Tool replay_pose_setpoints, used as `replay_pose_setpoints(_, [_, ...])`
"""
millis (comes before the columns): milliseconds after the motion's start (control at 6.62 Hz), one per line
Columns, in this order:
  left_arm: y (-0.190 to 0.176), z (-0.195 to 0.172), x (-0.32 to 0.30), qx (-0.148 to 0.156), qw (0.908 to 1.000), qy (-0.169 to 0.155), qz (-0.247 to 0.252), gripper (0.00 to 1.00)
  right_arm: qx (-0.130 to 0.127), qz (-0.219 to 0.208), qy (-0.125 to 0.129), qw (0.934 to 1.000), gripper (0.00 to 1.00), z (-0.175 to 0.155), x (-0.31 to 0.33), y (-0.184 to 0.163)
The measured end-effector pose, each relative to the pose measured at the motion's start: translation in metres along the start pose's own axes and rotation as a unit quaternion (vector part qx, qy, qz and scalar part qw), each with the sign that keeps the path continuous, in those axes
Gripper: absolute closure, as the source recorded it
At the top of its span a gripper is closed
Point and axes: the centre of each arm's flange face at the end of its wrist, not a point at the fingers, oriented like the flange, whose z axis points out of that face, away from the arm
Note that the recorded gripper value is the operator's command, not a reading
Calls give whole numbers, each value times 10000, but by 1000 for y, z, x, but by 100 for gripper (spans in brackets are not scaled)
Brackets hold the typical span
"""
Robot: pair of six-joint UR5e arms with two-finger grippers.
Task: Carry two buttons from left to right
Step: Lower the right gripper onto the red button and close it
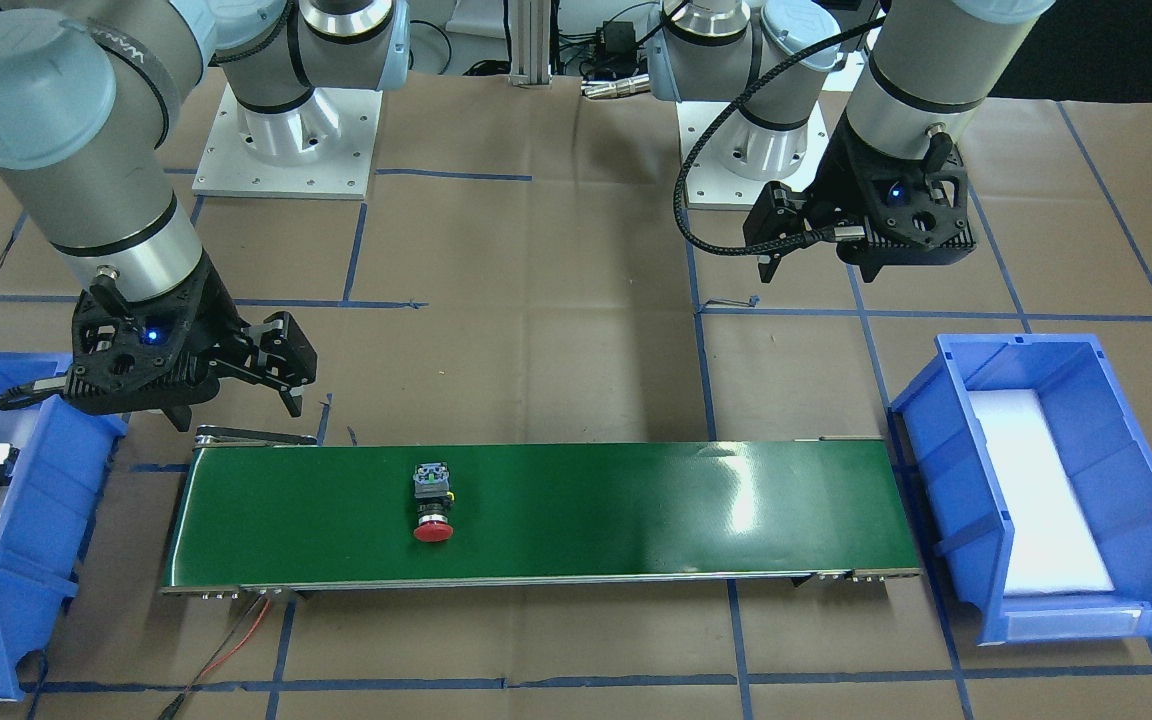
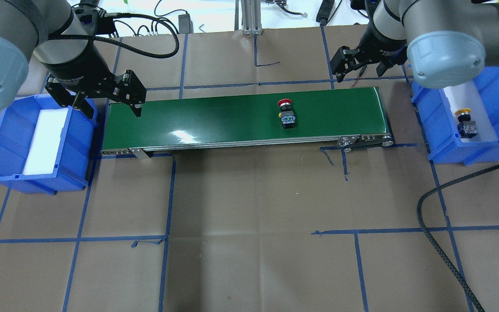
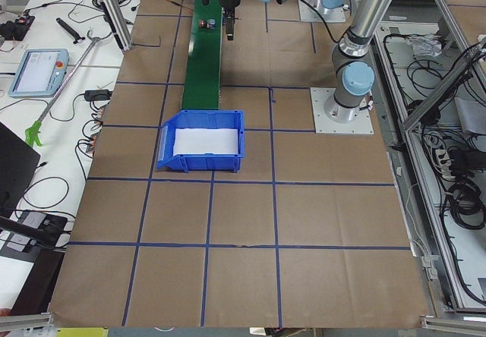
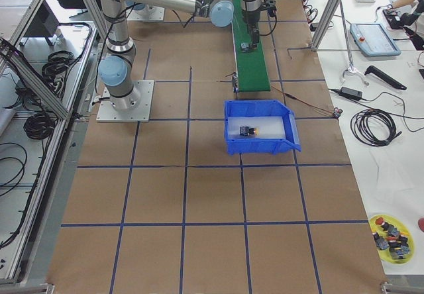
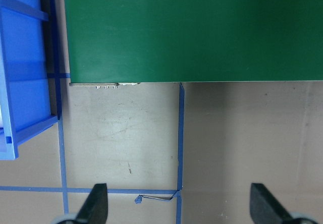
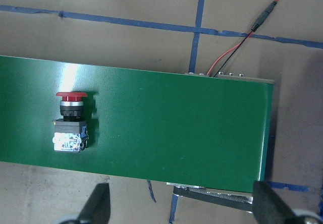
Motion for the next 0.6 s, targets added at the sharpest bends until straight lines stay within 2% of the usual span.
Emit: replay_pose_setpoints(605, [0, 0, 0, 1, 10000, -2, 0, 0, -185, 53, -33, 9998, 0, 19, -1, 8])
